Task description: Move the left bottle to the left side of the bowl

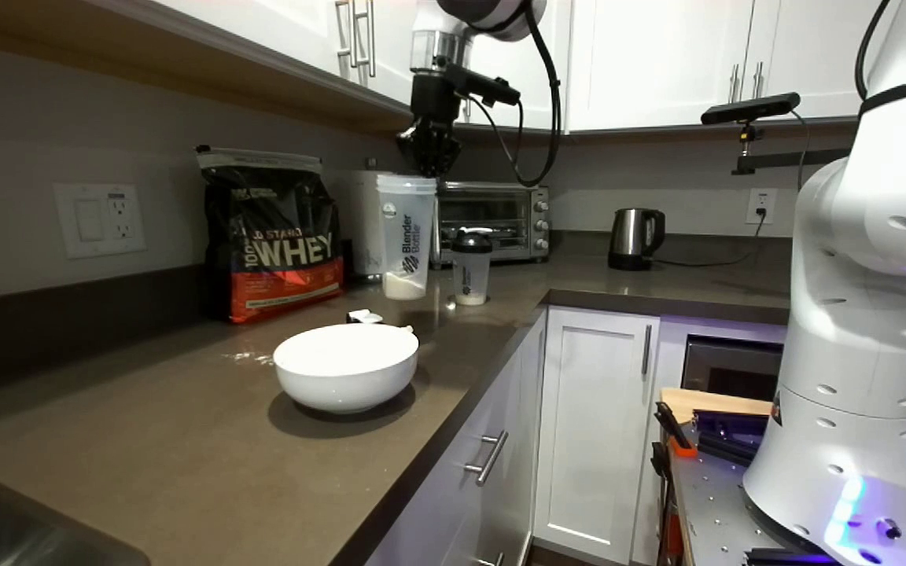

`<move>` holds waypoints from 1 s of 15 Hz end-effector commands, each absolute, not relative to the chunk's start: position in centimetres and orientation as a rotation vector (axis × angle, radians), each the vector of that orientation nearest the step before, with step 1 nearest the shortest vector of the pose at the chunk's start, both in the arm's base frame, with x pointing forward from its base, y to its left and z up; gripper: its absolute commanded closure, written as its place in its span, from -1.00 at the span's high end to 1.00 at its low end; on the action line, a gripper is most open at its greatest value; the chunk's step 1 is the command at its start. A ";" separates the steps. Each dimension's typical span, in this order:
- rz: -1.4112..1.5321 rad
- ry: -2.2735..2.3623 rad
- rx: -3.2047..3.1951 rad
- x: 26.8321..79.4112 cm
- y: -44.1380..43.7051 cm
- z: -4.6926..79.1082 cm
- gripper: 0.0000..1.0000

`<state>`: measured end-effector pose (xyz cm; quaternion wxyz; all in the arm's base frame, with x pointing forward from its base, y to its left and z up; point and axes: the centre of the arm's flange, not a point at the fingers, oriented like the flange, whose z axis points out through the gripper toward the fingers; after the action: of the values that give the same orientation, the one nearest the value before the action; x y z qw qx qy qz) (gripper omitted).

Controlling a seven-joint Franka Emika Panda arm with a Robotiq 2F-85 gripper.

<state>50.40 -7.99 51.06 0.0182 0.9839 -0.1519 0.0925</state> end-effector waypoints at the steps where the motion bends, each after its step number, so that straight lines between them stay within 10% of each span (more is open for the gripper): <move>1: 0.291 -0.380 3.077 52.4 -5.2 52.7 -0.92; 15: 0.519 -0.088 3.122 53.5 5.9 53.4 -0.92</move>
<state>53.40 4.31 53.36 0.0068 0.9895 -0.0393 0.1386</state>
